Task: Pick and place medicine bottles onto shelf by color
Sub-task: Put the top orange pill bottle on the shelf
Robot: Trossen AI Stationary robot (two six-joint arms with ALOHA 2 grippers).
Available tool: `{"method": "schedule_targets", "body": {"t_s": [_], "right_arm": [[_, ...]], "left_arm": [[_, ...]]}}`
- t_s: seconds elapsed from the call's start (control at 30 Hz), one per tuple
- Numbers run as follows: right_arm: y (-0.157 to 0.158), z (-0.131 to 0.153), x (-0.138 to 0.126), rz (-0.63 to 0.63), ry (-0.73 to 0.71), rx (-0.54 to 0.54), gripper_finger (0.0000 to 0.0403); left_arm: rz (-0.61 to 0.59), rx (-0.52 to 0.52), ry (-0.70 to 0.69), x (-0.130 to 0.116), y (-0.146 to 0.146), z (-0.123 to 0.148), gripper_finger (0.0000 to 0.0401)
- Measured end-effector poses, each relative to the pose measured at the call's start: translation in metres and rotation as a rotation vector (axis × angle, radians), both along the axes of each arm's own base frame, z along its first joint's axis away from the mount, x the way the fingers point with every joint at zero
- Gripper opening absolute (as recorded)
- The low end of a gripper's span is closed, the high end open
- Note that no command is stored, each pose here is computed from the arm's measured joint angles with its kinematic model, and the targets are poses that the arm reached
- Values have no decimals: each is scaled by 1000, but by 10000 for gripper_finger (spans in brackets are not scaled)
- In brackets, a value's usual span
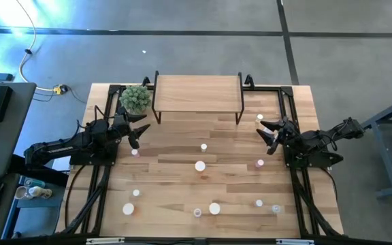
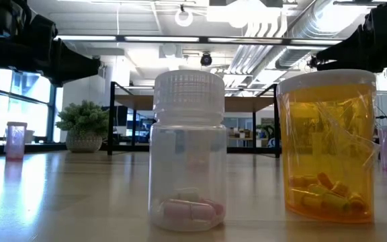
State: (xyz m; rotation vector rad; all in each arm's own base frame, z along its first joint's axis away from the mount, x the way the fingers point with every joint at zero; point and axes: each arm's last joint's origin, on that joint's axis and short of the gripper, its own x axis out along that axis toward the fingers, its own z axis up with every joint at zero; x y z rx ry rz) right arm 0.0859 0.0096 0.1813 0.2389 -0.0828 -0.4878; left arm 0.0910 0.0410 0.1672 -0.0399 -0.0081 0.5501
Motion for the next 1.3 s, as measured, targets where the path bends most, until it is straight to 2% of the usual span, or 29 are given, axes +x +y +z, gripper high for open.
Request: {"method": "schedule_targets", "body": {"t_s": [0.3,0.43,0.63,0.73,1.0,1.3], "right_arm": [[0,0,0,2,-11,21,272],[1,3,1,53,-42,36,275],[5,15,2,181,-168,53,275],[6,19,4,190,-191,51,275],[10,49,15,190,-122,20,275],[23,87,47,227,96,-24,275]], "left_arm": [[0,0,0,0,0,0,216],[0,0,0,0,0,0,216],[0,0,-1,0,0,0,216],[0,0,0,0,0,0,216],[2,0,-1,0,0,0,216],[6,-6,-6,0,0,0,216]]}}
